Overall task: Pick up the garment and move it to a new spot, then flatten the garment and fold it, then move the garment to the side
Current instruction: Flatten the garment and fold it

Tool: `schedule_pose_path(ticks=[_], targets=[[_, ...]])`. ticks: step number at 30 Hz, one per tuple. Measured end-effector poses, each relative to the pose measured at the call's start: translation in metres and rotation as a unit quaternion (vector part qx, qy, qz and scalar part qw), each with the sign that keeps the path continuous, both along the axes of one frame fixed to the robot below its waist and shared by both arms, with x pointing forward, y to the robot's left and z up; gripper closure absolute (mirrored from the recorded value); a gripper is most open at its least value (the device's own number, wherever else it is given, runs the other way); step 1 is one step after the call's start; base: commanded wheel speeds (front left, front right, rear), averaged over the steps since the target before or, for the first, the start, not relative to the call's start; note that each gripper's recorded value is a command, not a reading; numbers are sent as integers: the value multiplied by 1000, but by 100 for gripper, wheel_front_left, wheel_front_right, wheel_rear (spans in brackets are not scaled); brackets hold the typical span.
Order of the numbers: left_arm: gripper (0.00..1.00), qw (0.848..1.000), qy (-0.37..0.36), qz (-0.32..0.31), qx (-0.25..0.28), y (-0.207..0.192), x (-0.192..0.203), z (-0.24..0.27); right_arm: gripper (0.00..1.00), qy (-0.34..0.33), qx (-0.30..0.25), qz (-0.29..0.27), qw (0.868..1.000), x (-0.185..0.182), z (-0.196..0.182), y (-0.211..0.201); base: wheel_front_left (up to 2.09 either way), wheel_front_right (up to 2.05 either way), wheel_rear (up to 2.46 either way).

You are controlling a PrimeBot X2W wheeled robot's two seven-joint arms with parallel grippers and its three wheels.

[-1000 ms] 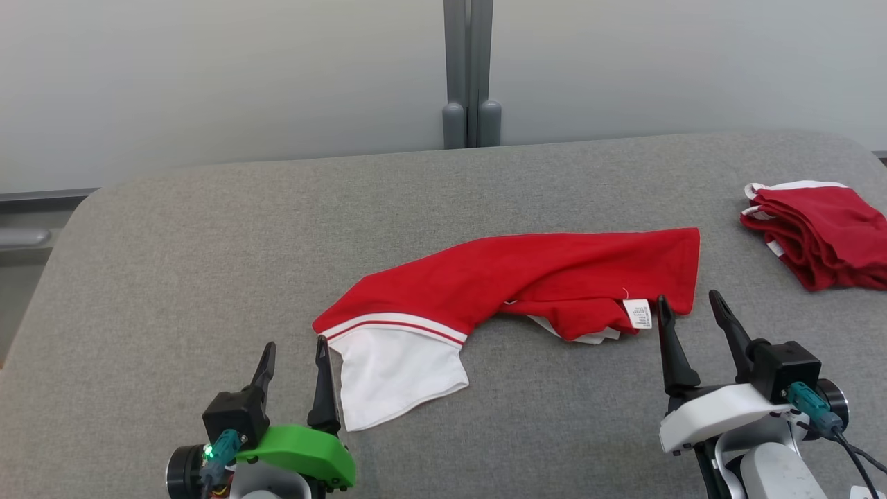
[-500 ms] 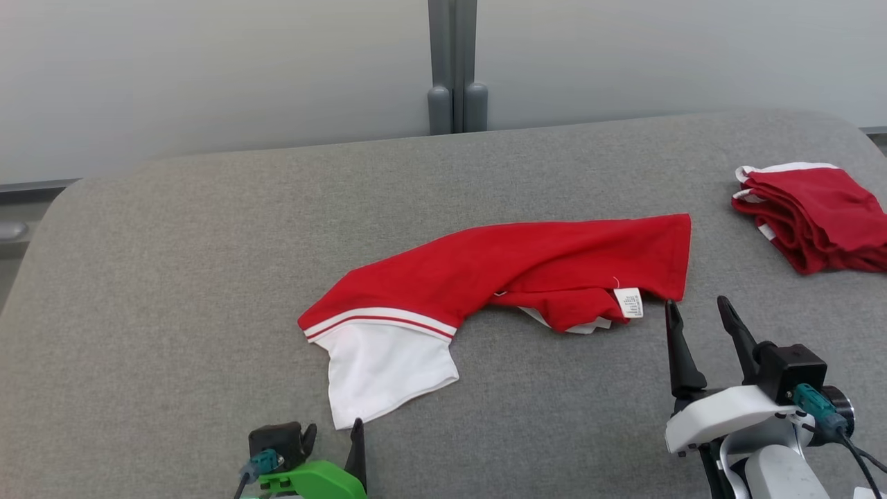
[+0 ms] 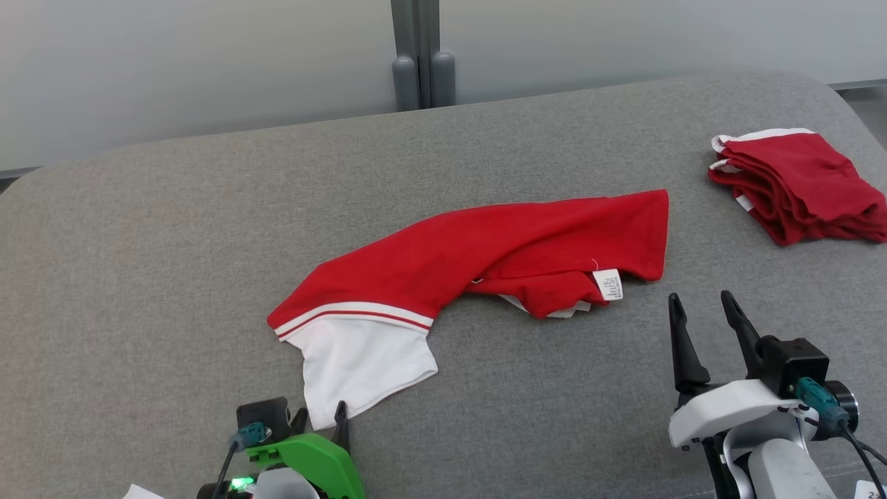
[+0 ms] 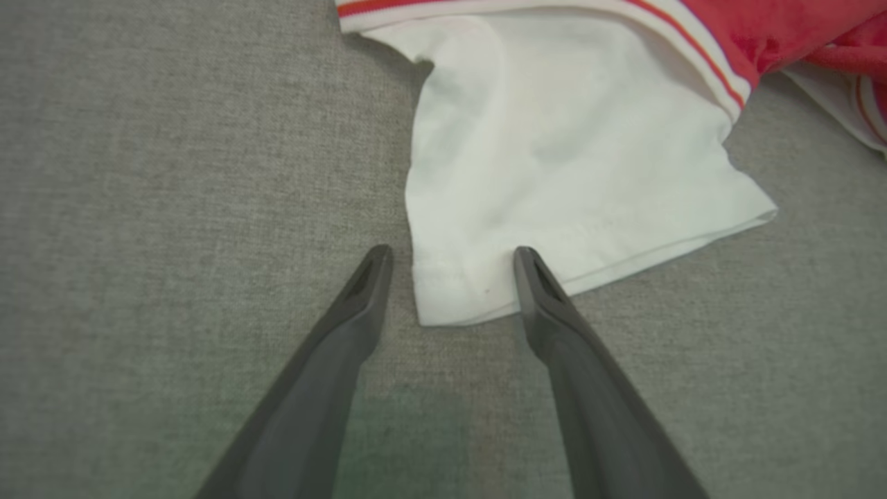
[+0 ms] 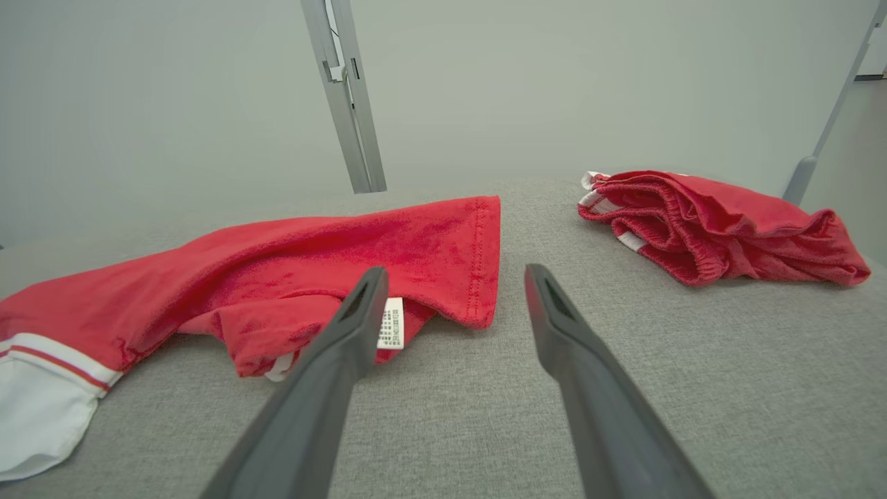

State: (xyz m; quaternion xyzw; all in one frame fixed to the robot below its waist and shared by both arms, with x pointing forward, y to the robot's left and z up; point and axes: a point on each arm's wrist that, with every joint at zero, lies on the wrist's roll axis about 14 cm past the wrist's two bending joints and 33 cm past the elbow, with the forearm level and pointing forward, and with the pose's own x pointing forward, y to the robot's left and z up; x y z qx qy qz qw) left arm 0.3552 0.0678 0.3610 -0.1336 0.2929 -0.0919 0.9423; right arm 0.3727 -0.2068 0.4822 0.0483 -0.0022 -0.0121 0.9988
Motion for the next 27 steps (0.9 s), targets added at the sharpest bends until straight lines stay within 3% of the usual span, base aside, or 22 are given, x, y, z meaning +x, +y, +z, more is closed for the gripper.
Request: schedule_pose_path(ticks=[1, 14, 27], targets=[[100, 1000, -2, -3, 1, -1, 1, 0, 0, 5, 0, -4, 1000, -1, -3, -2, 0, 0, 0], [100, 997, -75, 9, -9, 0, 17, 30, 0, 84, -23, -47, 995, 32, -33, -35, 0, 0, 0], [100, 994, -111, 14, -11, 4, 33, 50, 0, 190, -21, -14, 981, 79, -84, -9, 0, 0, 0]])
